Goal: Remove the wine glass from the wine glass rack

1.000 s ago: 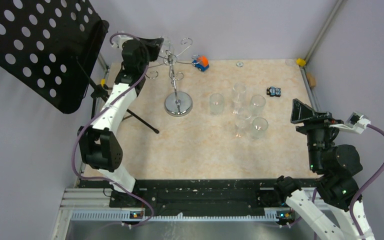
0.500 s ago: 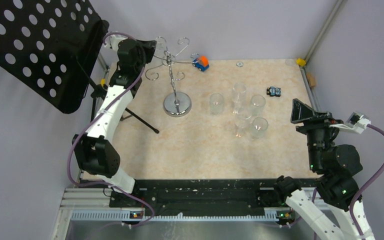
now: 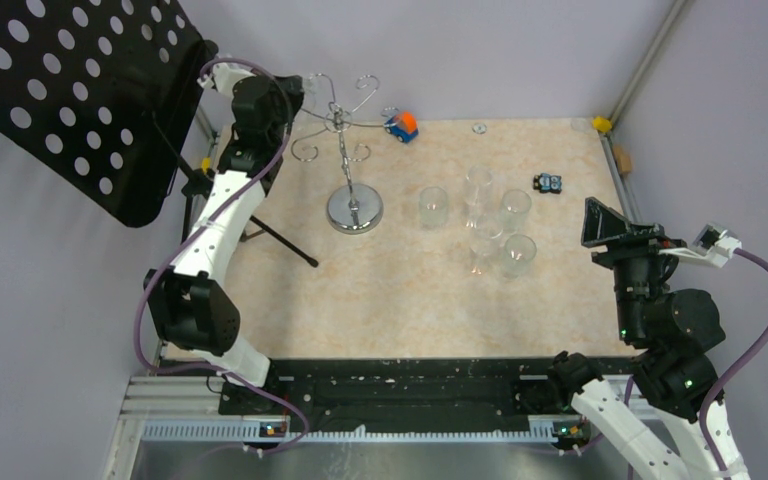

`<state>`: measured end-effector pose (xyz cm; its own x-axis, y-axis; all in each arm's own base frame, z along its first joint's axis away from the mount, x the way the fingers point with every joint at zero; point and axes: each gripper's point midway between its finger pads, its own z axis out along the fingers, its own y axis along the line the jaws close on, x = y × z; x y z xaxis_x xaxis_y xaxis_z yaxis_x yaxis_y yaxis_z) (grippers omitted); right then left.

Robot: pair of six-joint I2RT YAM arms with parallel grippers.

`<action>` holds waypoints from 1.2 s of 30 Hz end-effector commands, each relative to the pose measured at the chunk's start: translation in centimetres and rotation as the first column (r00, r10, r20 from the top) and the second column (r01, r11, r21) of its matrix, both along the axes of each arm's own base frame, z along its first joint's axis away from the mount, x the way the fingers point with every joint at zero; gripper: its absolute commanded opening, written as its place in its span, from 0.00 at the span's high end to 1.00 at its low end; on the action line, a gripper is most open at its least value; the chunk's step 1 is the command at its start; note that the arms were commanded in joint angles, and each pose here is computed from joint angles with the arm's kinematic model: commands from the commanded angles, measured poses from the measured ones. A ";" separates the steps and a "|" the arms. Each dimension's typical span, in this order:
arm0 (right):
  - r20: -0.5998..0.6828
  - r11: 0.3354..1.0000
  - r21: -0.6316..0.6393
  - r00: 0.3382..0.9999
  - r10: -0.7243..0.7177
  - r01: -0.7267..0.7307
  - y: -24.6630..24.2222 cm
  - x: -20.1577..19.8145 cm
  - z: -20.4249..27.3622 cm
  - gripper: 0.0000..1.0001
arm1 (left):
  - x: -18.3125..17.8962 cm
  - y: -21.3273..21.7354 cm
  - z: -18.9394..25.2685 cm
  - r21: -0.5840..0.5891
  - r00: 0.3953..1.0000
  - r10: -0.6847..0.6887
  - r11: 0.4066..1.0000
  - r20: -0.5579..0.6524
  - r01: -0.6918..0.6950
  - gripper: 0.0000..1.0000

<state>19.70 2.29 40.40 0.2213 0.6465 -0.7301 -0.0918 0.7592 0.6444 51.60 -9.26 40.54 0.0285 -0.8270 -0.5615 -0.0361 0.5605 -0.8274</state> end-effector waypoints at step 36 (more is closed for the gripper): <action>0.048 0.973 -0.099 0.975 0.215 -0.210 4.7 0.6 2.2 0.30 | -13.4 -9.8 19.9 0.347 0.580 -0.481 0.877 0.657 0.333 1.00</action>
<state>20.55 5.04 40.35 0.1442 0.6221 -0.7695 -0.1796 0.7812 0.5979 46.93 -16.59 51.03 0.0833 -0.7073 -0.7020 0.5351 0.6260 -0.5672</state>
